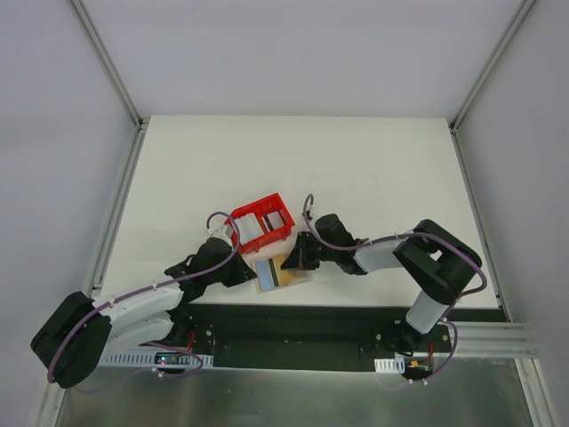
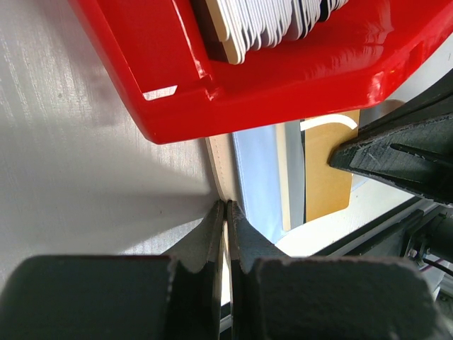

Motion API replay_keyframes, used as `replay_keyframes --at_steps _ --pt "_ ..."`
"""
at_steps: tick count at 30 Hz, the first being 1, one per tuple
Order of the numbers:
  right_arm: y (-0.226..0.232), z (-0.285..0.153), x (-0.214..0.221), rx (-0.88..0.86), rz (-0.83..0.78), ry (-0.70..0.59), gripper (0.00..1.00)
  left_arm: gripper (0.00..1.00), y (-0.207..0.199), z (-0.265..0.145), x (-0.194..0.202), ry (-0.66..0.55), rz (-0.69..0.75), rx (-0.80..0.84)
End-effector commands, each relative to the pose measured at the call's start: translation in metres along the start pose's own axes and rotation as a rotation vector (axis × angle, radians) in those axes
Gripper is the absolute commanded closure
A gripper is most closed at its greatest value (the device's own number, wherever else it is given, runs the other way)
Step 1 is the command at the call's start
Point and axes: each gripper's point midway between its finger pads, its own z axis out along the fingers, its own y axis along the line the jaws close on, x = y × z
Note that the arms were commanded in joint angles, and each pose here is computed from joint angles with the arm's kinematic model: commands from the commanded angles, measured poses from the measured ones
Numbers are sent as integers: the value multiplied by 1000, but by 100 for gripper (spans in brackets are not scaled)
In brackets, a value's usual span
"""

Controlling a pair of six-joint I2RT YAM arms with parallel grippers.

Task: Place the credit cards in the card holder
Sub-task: Insert the credit card into the card holder.

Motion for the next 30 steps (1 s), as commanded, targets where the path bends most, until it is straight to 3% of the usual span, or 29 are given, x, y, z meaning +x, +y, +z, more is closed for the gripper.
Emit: replay_keyframes --at_steps 1,13,15,17,23,30 --pt "-9 -2 6 53 0 -10 100 100 18 -2 9 27 -7 -71" --pt "3 18 8 115 38 -30 97 100 15 -1 6 25 -10 -69" --pt "-1 14 5 148 21 -46 84 100 14 -2 6 21 -9 -66" --pt "-7 5 1 191 -7 -71 81 100 13 -2 5 17 -10 -60" --pt "-12 -16 -8 274 -92 -111 57 100 12 -3 4 12 -6 -55" --pt "14 2 6 179 -127 -5 54 100 12 -2 5 21 -4 -57"
